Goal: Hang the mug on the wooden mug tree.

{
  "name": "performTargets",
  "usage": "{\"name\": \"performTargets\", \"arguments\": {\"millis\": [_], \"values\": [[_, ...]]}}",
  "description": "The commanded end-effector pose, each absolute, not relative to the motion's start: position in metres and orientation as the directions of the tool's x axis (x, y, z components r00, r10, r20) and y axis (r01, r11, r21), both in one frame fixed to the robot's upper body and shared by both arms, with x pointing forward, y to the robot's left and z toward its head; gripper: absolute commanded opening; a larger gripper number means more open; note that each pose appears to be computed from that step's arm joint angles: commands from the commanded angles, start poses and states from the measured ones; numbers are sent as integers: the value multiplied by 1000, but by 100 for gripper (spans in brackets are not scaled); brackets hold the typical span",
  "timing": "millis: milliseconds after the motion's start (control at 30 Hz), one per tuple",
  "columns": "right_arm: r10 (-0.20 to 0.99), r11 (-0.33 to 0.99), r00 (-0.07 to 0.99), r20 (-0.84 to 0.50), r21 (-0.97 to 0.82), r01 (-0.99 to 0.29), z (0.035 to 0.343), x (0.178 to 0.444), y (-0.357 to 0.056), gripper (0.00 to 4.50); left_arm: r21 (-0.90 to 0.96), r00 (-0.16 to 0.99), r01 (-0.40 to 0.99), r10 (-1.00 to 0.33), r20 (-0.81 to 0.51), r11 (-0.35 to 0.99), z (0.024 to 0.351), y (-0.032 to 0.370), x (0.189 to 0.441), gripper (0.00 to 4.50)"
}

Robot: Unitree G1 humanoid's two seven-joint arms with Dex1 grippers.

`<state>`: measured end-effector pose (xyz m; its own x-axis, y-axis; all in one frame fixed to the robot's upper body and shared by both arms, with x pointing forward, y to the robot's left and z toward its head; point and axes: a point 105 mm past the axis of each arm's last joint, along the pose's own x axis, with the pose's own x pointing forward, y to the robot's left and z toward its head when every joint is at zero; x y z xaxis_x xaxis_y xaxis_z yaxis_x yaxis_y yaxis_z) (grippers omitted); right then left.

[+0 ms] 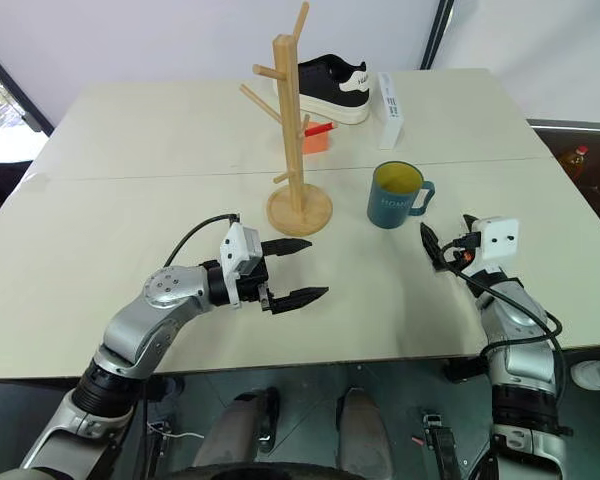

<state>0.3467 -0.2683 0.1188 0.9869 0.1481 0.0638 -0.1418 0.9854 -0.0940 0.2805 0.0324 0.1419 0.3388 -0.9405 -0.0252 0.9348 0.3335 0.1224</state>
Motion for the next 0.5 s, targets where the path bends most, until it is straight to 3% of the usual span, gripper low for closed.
{"name": "performTargets", "arguments": {"millis": [33,500], "values": [[137,986,985,108,-112,-125,130,362,-264,445,166,364,917,-931,24,363,153,32,283,450],[142,986,984,106,-103,-132,130,398,-261,445,165,414,894,-908,56,418,160,40,282,450]]}}
